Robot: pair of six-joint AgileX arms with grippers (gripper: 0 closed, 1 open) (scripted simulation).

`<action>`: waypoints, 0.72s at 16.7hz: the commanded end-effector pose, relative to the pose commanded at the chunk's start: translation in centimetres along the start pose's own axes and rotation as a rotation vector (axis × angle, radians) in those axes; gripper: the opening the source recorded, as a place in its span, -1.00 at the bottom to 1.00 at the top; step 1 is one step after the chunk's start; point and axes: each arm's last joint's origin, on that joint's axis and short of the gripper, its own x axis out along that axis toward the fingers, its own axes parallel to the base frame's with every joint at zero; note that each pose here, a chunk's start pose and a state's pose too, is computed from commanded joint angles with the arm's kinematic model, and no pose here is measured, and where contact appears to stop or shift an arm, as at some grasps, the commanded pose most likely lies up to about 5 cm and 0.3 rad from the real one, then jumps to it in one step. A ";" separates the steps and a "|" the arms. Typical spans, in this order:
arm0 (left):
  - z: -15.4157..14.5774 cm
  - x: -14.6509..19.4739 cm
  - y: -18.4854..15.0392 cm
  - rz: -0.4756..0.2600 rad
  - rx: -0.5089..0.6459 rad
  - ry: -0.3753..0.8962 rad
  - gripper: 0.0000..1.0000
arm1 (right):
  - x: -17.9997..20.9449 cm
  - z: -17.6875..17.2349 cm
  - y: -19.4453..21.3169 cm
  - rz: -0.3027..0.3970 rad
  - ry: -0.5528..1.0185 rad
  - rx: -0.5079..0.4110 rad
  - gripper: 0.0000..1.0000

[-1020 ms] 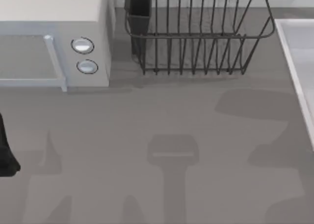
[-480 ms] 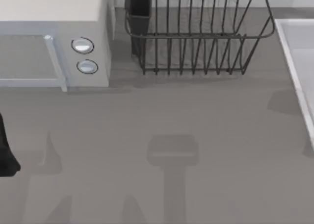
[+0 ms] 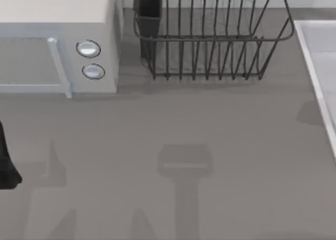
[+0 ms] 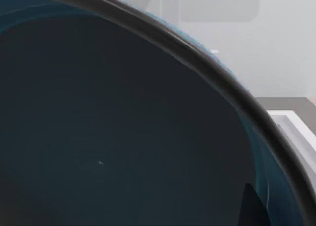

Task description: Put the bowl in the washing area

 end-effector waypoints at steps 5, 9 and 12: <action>0.0 0.0 0.0 0.000 0.000 0.000 1.00 | 0.0 0.0 0.0 0.000 0.000 0.000 -0.40; 0.0 0.0 0.0 0.000 0.000 0.000 1.00 | 0.0 0.0 0.0 0.000 0.000 0.000 0.21; 0.0 0.0 0.0 0.000 0.000 0.000 1.00 | 0.0 0.0 0.0 0.000 0.000 0.000 0.66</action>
